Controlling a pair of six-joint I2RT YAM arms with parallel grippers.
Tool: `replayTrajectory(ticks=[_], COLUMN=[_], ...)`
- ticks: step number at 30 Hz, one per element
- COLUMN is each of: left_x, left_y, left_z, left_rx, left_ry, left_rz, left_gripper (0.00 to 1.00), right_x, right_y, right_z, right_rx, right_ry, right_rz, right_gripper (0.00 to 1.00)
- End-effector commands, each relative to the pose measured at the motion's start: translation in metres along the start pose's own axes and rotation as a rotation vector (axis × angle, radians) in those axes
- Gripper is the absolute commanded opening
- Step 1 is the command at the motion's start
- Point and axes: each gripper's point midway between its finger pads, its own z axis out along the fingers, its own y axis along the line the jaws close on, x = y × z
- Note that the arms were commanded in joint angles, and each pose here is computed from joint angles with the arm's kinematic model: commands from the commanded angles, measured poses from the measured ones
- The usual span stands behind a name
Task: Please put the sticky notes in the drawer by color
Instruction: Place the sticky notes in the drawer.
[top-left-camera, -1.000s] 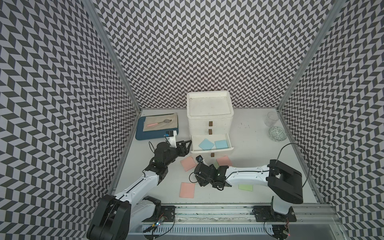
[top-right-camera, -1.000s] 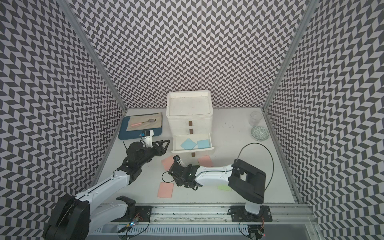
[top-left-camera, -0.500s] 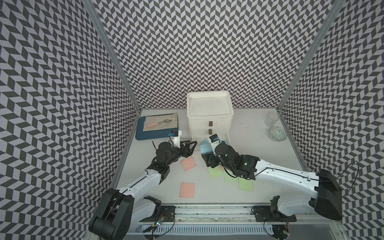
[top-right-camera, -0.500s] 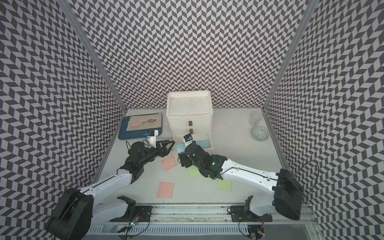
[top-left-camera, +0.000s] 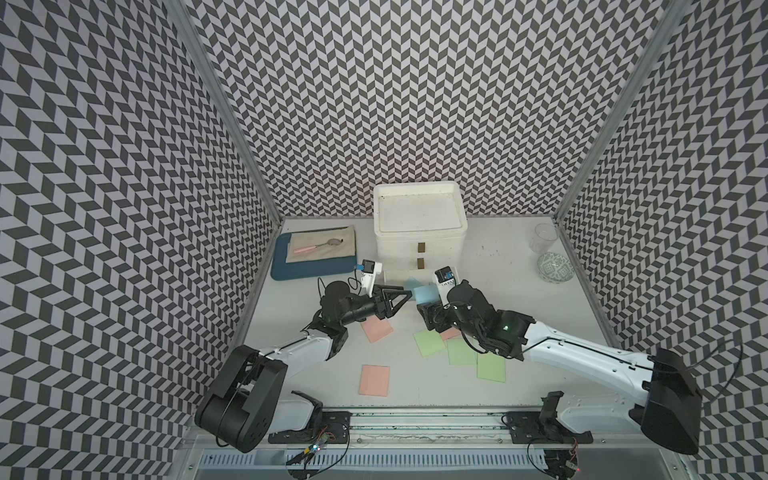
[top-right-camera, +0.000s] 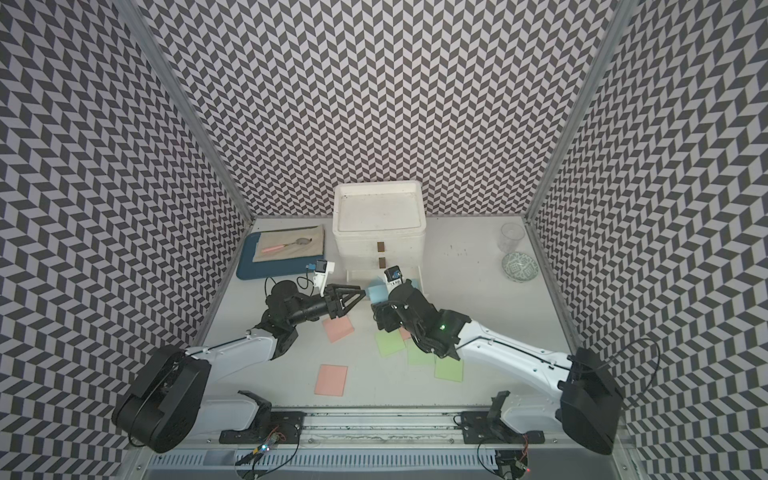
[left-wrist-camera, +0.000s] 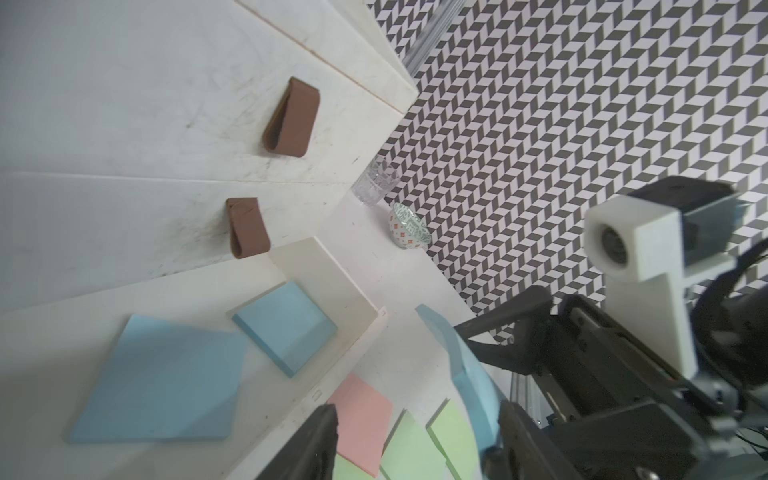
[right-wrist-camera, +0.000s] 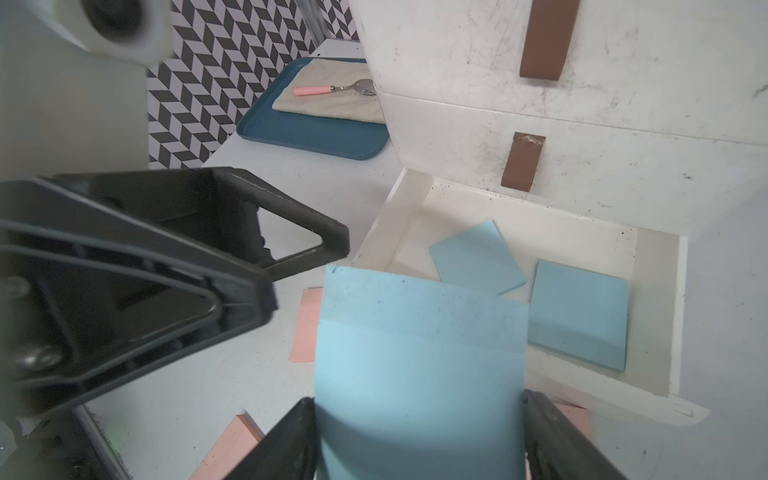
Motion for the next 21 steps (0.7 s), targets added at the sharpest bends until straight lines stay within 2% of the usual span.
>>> replayTrajectory(ticks=[1,9,15,19,21], left_x=[-0.006,-0.002,0.003,0.004,0.003], left_y=[-0.024,-0.028,-0.028,-0.027,-0.027], left_z=[0.003,0.008,0.013,0.012,0.012], left_rx=[0.118,0.139,0.146,0.147,0.143], left_ry=[-0.001,0.016,0.033,0.031,0.027], left_rz=[0.019,0.013,-0.004,-0.009,-0.007], left_gripper=[0.65,0.64,0.57,0.45,0.32], right_x=[-0.013,-0.018,-0.018,-0.016,-0.014], right_y=[0.007,0.023,0.027,0.028,0.027], right_z=[0.0,0.008,0.011,0.009,0.009], right_rx=[-0.034,-0.089,-0.108,-0.116,-0.114], right_ry=[-0.043,-0.007,-0.006,-0.007,-0.005], right_rz=[0.008,-0.008,-0.001,0.004,0.004], right_gripper=[0.77,0.77,0.77,0.77,0.78])
